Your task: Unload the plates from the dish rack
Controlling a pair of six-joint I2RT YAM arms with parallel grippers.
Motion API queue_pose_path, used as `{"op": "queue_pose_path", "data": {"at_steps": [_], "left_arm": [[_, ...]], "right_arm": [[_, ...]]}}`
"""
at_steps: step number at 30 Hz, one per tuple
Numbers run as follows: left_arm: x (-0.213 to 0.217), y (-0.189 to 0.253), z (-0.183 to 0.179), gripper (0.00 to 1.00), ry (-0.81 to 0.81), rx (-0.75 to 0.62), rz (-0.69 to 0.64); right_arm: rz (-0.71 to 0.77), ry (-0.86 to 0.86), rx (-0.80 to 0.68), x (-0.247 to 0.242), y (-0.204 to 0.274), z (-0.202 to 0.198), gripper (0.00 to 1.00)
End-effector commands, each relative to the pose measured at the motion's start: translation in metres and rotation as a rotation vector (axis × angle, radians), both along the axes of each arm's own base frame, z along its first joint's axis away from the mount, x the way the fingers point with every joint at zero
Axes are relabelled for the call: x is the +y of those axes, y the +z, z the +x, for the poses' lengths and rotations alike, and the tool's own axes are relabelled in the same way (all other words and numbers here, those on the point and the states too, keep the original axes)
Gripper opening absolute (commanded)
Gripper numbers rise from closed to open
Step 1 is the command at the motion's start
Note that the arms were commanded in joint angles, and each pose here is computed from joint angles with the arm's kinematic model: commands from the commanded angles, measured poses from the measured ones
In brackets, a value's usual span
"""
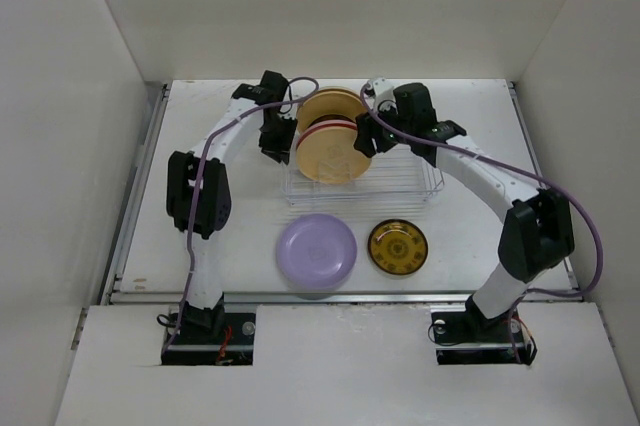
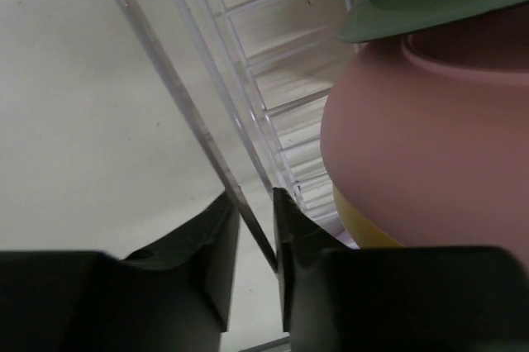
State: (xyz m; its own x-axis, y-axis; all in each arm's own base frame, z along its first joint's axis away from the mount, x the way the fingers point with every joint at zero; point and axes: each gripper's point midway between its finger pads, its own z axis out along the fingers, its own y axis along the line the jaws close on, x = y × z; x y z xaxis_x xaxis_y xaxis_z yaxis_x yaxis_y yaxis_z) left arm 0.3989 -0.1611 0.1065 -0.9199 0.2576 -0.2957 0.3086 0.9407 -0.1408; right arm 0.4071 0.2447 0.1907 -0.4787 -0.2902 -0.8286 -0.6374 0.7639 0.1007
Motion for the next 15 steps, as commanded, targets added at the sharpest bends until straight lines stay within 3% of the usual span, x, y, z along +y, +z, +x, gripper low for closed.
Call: {"op": "queue_pose_path", "data": {"at_steps": [1,4,15], "left_arm": [[0.01,-0.004,-0.007,0.16,0.001,0.054,0.032],[0.012,-0.015,-0.005,0.0,0.008,0.089,0.033],[0.013,-0.027,-0.003,0.0,0.004,0.125,0.028]], "right_arm": [[0.059,0.07,-0.068,0.017,0.026,0.009,0.63],[0.069,0.1,-0.041,0.023,0.023,0.007,0.58],[0.077,0.132,-0.006,0.032,0.01,0.013,0.53]]}}
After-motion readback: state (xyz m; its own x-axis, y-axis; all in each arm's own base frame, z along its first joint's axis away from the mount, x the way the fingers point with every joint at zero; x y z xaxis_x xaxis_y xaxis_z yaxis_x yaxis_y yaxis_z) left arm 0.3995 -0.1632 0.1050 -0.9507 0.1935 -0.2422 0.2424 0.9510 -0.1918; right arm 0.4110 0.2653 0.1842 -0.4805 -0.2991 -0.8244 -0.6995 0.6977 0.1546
